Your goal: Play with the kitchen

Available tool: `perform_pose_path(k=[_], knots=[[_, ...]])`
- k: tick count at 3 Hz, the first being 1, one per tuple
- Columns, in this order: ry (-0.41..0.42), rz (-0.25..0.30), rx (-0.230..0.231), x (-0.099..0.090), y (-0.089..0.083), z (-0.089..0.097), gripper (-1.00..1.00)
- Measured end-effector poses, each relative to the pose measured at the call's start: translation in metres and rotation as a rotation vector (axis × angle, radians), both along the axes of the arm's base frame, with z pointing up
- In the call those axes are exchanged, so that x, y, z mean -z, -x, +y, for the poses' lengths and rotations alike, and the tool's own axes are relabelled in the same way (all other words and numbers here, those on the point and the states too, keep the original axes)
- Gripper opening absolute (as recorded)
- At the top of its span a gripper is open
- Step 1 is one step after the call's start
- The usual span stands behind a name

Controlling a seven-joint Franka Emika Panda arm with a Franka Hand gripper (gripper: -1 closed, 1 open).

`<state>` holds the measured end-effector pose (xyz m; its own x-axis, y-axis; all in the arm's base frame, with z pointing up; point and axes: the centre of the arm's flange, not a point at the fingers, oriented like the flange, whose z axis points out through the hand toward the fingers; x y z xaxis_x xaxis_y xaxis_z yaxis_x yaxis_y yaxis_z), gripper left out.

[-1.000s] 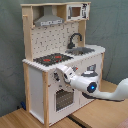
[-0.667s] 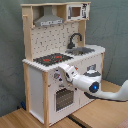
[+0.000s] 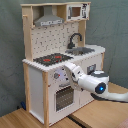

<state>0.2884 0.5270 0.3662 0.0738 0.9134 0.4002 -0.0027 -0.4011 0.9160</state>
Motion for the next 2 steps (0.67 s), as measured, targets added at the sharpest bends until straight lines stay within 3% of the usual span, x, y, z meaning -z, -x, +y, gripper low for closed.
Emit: perform_pose_path(k=[2], knots=[[0.045, -0.002, 0.022, -0.010, 0.048, -0.011, 1.00]])
